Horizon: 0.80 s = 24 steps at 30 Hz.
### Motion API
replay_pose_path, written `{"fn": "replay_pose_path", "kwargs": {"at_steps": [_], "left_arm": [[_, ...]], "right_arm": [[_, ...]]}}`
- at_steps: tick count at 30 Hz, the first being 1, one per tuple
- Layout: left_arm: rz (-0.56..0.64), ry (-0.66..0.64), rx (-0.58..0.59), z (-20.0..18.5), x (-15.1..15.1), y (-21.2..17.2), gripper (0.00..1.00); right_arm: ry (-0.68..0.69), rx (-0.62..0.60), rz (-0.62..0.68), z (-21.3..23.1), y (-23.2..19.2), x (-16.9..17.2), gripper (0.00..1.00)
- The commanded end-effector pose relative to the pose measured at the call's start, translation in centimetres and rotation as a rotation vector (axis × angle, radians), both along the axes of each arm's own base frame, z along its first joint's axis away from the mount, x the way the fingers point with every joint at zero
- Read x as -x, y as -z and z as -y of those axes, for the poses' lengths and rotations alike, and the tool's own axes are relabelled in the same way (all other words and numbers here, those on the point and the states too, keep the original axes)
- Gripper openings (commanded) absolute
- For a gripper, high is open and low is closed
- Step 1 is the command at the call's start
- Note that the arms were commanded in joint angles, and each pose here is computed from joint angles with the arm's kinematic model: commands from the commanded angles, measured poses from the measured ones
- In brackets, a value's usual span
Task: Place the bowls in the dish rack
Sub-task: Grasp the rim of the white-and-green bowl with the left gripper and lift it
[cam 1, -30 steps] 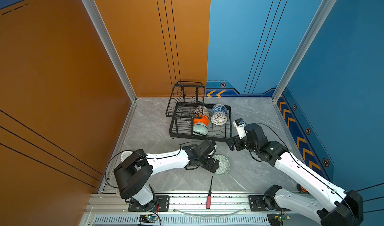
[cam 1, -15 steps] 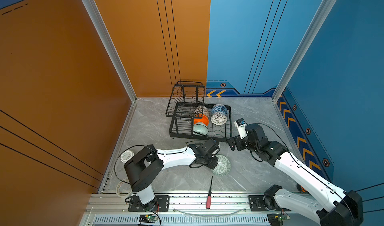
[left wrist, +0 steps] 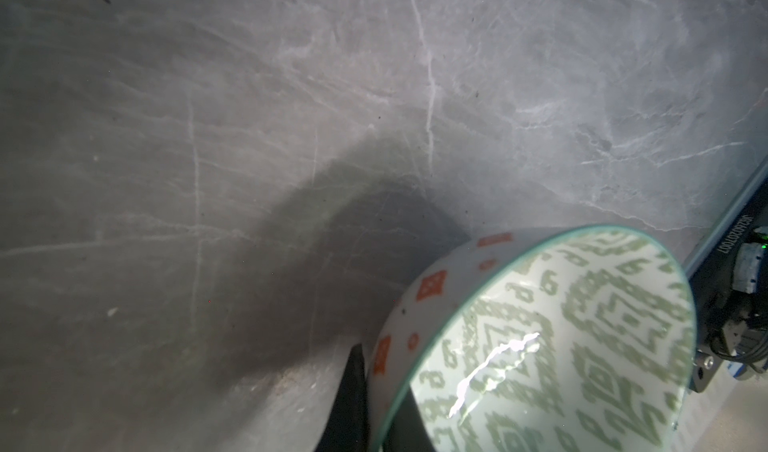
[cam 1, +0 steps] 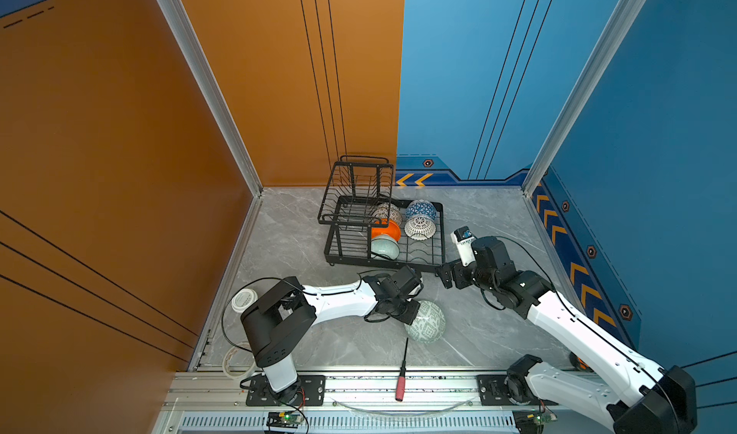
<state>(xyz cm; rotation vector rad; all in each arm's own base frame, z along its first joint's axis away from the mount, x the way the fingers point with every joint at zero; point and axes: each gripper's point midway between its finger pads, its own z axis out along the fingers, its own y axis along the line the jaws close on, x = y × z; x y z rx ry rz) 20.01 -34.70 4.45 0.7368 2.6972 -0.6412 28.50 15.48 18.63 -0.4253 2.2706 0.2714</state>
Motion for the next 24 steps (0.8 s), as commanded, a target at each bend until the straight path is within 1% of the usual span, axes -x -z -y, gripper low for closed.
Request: {"fn": "replay_pose_path", "kwargs": {"at_steps": [1, 5, 10, 13, 17, 22, 23, 24], "left_arm": [[0.008, 0.005, 0.0, 0.2, -0.3, -0.6, 0.0], [0.037, -0.01, 0.007, -0.4, -0.6, -1.6, 0.0], [0.116, -0.033, 0.022, -1.3, -1.6, -4.4, 0.0], [0.189, -0.06, 0.036, -2.0, -2.4, -6.8, 0.0], [0.319, -0.122, 0.047, -3.4, -3.9, -10.6, 0.0], [0.457, -0.207, 0.062, -5.5, -5.4, -14.5, 0.0], [0.499, -0.225, 0.1, -5.3, -5.9, -16.7, 0.0], [0.518, -0.231, 0.112, -5.4, -6.0, -17.5, 0.0]], "right_arm": [[-0.001, -0.026, 0.004, 0.0, -0.2, 0.2, 1.0], [-0.007, -0.041, 0.001, 0.0, -0.5, 0.4, 1.0], [-0.04, -0.087, -0.018, -0.6, -1.0, 1.0, 1.0], [-0.083, -0.119, -0.047, -1.4, -1.4, 1.5, 1.0], [-0.143, -0.17, -0.084, -3.0, -2.5, 2.3, 1.0], [-0.183, -0.207, -0.07, -4.5, -4.2, 3.0, 1.0], [-0.188, -0.213, -0.069, -4.8, -4.4, 3.2, 1.0], [-0.187, -0.216, -0.066, -4.9, -4.6, 3.3, 1.0]]}}
